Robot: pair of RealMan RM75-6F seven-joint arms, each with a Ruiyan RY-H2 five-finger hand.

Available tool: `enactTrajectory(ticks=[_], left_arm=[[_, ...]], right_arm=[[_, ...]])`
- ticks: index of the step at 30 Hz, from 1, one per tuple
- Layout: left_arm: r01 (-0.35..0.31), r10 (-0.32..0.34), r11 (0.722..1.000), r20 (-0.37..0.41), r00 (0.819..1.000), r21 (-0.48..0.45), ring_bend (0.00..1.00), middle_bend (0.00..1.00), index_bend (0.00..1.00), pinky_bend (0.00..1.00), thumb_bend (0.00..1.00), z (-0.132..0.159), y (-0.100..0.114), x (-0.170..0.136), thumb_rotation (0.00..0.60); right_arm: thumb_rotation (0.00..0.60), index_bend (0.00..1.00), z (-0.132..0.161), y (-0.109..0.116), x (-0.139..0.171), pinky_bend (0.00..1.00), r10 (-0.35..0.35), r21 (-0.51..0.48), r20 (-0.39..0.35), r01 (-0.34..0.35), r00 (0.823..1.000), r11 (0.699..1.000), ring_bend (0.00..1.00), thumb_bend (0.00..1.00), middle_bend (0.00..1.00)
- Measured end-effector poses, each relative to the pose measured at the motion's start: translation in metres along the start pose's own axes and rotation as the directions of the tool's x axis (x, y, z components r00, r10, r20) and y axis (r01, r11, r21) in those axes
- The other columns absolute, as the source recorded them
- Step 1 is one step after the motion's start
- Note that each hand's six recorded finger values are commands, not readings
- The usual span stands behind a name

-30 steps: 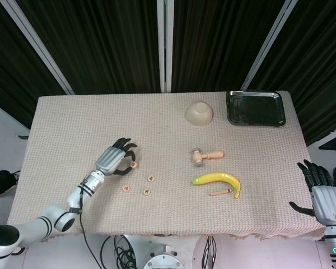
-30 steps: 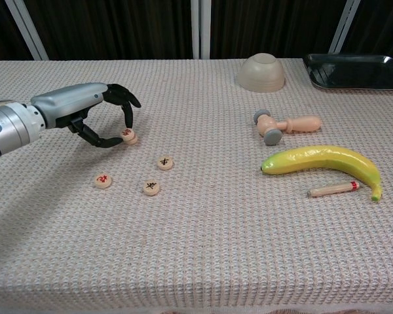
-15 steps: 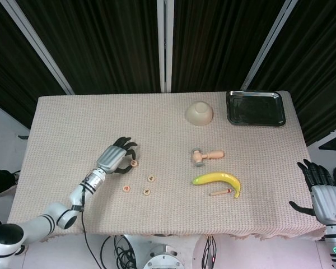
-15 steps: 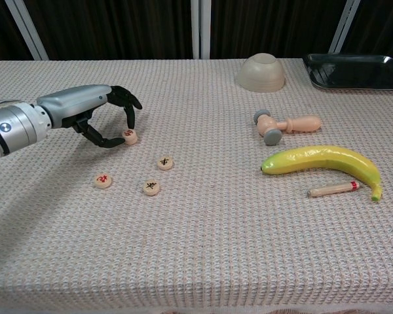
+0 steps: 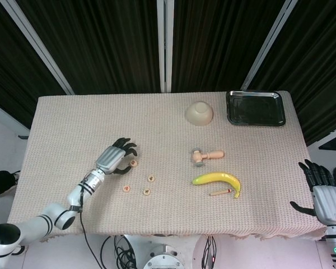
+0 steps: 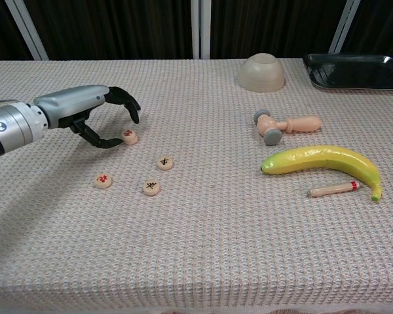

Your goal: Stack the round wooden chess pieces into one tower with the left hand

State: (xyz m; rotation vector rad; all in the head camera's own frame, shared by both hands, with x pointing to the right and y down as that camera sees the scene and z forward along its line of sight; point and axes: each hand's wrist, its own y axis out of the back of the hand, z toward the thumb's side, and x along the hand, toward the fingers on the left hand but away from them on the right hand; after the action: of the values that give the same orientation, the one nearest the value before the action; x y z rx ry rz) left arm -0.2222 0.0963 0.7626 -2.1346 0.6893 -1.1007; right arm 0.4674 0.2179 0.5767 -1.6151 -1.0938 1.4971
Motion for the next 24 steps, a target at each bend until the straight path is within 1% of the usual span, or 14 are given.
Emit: enactTrajectory(ticks=[3, 7, 10, 13, 16, 19, 24], left_arm=[[-0.025, 0.025, 1.000, 0.016, 1.000, 0.001, 0.00, 0.14, 0.33, 0.00, 0.33, 0.004, 0.007, -0.005, 0.600], [-0.063, 0.063, 0.998, 0.059, 0.996, -0.004, 0.00, 0.14, 0.33, 0.00, 0.32, 0.018, 0.018, -0.016, 0.600], [-0.067, 0.066, 0.998, 0.102, 0.993, 0.004, 0.00, 0.14, 0.33, 0.00, 0.32, 0.034, 0.019, -0.024, 0.600], [-0.040, 0.036, 0.999, 0.140, 0.990, 0.027, 0.00, 0.14, 0.34, 0.00, 0.32, 0.048, 0.011, -0.029, 0.600], [-0.002, -0.002, 1.000, 0.157, 0.988, 0.028, 0.00, 0.14, 0.35, 0.00, 0.32, 0.057, -0.002, -0.028, 0.600], [0.020, -0.025, 0.999, 0.174, 0.985, 0.029, 0.00, 0.14, 0.35, 0.00, 0.32, 0.066, -0.013, -0.025, 0.600], [0.032, -0.040, 0.998, 0.174, 0.984, 0.049, 0.00, 0.14, 0.36, 0.00, 0.32, 0.068, -0.022, -0.019, 0.600]], right_arm=[[0.600, 0.00, -0.001, -0.001, 0.000, 0.00, 0.001, 0.000, 0.004, -0.001, 1.000, 1.000, 0.00, 0.00, 0.00], [0.600, 0.00, -0.003, -0.003, -0.001, 0.00, 0.009, 0.001, 0.007, -0.009, 1.000, 1.000, 0.00, 0.00, 0.00], [0.600, 0.00, -0.002, -0.006, -0.002, 0.00, 0.015, -0.003, 0.005, -0.015, 1.000, 1.000, 0.00, 0.00, 0.00], [0.600, 0.00, -0.001, -0.006, -0.001, 0.00, 0.013, -0.005, 0.001, -0.013, 1.000, 1.000, 0.00, 0.00, 0.00], [0.600, 0.00, -0.002, -0.006, 0.000, 0.00, 0.013, -0.006, 0.003, -0.013, 1.000, 1.000, 0.00, 0.00, 0.00], [0.600, 0.00, -0.004, -0.007, 0.001, 0.00, 0.014, -0.008, 0.007, -0.014, 1.000, 1.000, 0.00, 0.00, 0.00], [0.600, 0.00, -0.006, -0.007, 0.001, 0.00, 0.015, -0.012, 0.008, -0.015, 1.000, 1.000, 0.00, 0.00, 0.00]])
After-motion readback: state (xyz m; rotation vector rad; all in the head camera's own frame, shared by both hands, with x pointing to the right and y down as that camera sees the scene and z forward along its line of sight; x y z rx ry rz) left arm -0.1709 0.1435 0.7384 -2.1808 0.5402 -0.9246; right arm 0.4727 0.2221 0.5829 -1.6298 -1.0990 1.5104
